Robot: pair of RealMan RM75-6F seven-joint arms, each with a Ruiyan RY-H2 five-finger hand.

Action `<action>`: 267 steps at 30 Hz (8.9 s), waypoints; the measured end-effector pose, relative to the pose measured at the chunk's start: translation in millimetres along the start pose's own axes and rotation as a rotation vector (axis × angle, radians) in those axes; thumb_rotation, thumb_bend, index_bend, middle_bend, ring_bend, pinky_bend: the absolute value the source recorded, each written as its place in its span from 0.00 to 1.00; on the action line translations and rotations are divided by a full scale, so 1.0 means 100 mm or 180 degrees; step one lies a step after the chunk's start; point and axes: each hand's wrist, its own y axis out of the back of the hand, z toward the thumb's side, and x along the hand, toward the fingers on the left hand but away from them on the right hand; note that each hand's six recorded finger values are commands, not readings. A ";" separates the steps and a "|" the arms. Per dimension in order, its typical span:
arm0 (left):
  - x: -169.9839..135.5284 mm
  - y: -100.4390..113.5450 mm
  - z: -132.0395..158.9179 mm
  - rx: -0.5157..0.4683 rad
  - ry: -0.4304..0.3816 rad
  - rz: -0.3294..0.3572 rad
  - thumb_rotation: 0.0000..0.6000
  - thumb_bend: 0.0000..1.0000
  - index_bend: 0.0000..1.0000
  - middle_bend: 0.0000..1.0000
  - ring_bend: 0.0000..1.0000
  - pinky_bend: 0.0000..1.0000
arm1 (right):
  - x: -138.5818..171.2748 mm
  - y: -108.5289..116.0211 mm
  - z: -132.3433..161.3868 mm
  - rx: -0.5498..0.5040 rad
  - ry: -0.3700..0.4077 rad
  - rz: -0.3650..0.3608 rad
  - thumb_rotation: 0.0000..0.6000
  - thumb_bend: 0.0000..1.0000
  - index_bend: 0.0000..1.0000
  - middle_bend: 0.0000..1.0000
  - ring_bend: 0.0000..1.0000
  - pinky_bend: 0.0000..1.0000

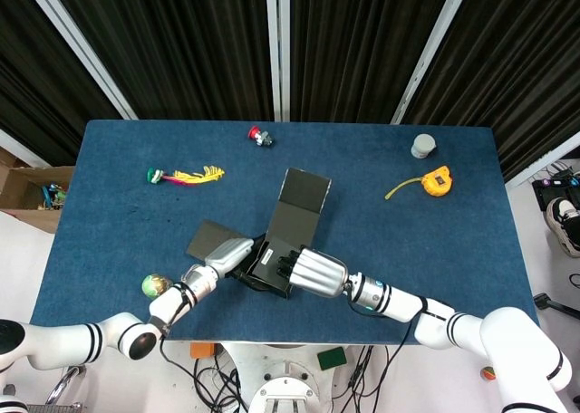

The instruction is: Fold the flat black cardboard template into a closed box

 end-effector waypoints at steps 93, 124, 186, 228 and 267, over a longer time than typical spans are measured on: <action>-0.04 -0.07 0.01 0.0223 -0.0091 0.0080 0.58 0.00 0.02 0.12 0.48 0.88 | 0.20 -0.06 0.12 -0.0003 0.0123 0.0446 1.00 0.33 0.35 0.36 0.70 1.00; 0.05 -0.09 -0.01 0.0370 -0.0065 0.0432 0.79 0.00 0.30 0.37 0.52 0.88 | 0.38 -0.13 0.07 -0.0144 -0.0144 0.0536 1.00 0.33 0.36 0.38 0.70 1.00; -0.39 0.34 0.08 0.0922 -0.0197 0.1203 0.97 0.00 0.13 0.12 0.15 0.59 | 0.97 0.11 -0.35 -0.0706 -0.1094 0.0376 1.00 0.05 0.15 0.26 0.72 1.00; -0.91 0.65 -0.04 0.0460 -0.0121 0.1541 0.87 0.00 0.09 0.10 0.13 0.54 | 0.74 -0.59 -0.38 -0.4515 -0.2370 0.0853 1.00 0.16 0.00 0.01 0.66 1.00; -1.06 0.69 0.05 0.0174 -0.0363 0.1775 1.00 0.00 0.22 0.21 0.29 0.69 | -0.12 -0.86 -0.37 -0.4027 -0.3457 0.0165 1.00 0.36 0.27 0.42 0.75 1.00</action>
